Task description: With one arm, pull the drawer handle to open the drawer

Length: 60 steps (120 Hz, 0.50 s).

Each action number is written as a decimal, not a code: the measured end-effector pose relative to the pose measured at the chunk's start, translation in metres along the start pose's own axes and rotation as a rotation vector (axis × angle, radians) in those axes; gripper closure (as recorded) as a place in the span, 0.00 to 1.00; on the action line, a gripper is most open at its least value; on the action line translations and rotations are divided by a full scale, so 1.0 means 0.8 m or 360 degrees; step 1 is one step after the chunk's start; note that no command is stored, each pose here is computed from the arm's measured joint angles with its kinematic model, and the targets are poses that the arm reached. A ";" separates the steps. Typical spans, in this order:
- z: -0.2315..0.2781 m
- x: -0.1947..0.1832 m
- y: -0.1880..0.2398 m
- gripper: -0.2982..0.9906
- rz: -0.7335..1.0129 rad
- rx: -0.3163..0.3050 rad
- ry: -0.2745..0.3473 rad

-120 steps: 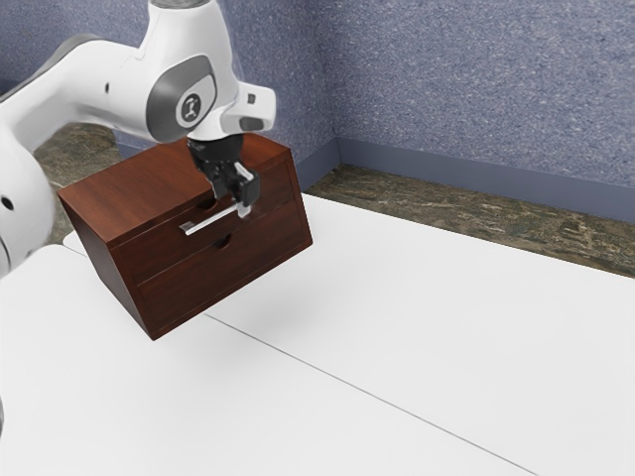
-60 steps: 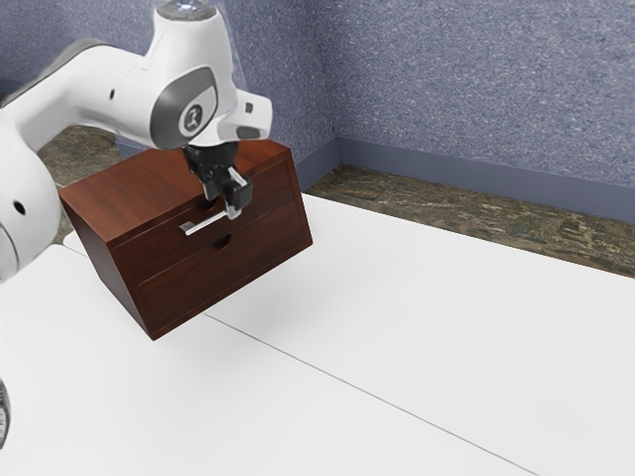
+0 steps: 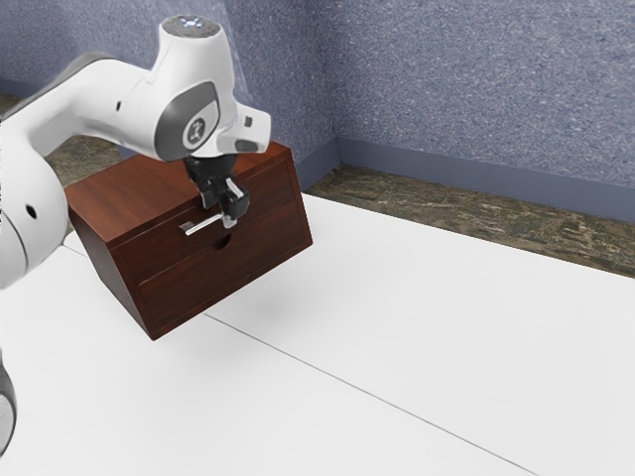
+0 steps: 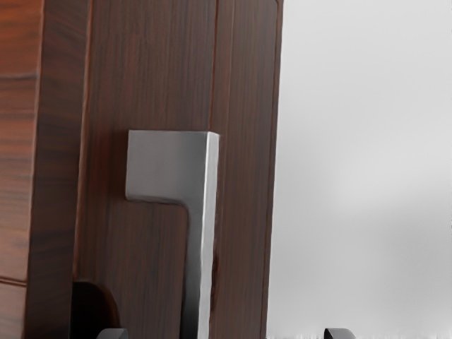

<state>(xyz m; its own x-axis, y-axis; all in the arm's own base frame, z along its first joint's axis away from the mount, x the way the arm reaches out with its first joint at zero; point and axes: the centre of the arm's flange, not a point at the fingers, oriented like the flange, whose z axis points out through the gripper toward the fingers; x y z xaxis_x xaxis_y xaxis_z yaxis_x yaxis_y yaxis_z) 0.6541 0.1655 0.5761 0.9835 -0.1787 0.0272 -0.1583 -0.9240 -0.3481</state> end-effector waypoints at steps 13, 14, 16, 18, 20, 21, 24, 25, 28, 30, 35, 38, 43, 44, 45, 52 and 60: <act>0.010 0.000 0.003 0.51 0.0015 -0.0007 -0.0011; 0.011 0.000 0.003 0.51 0.0016 -0.0008 -0.0012; 0.013 0.000 0.004 0.51 0.0018 -0.0009 -0.0013; 0.014 0.000 0.004 0.51 0.0020 -0.0009 -0.0013; 0.014 0.000 0.004 0.51 0.0022 -0.0009 -0.0013; 0.015 0.000 0.004 0.52 0.0023 -0.0009 -0.0012; 0.015 0.000 0.005 0.52 0.0025 -0.0009 -0.0011; 0.015 0.000 0.005 0.52 0.0025 -0.0009 -0.0010; 0.016 0.001 0.005 0.52 0.0027 -0.0008 -0.0008; 0.016 0.001 0.005 0.53 0.0029 -0.0008 -0.0007; 0.017 0.001 0.005 0.54 0.0031 -0.0006 -0.0005; 0.017 0.002 0.005 0.55 0.0033 -0.0006 -0.0003; 0.018 0.002 0.005 0.58 0.0036 -0.0006 -0.0003; 0.019 0.002 0.005 0.58 0.0037 -0.0006 -0.0004; 0.019 0.002 0.006 0.58 0.0038 -0.0006 -0.0004; 0.021 0.003 0.006 0.60 0.0041 -0.0005 -0.0004; 0.022 0.003 0.006 0.63 0.0045 -0.0005 -0.0004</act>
<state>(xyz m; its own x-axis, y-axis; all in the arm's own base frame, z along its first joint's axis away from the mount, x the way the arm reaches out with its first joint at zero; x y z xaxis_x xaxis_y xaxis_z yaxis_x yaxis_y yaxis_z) 0.6570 0.1666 0.5583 0.9789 -0.2038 0.0149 -0.1862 -0.9196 -0.3460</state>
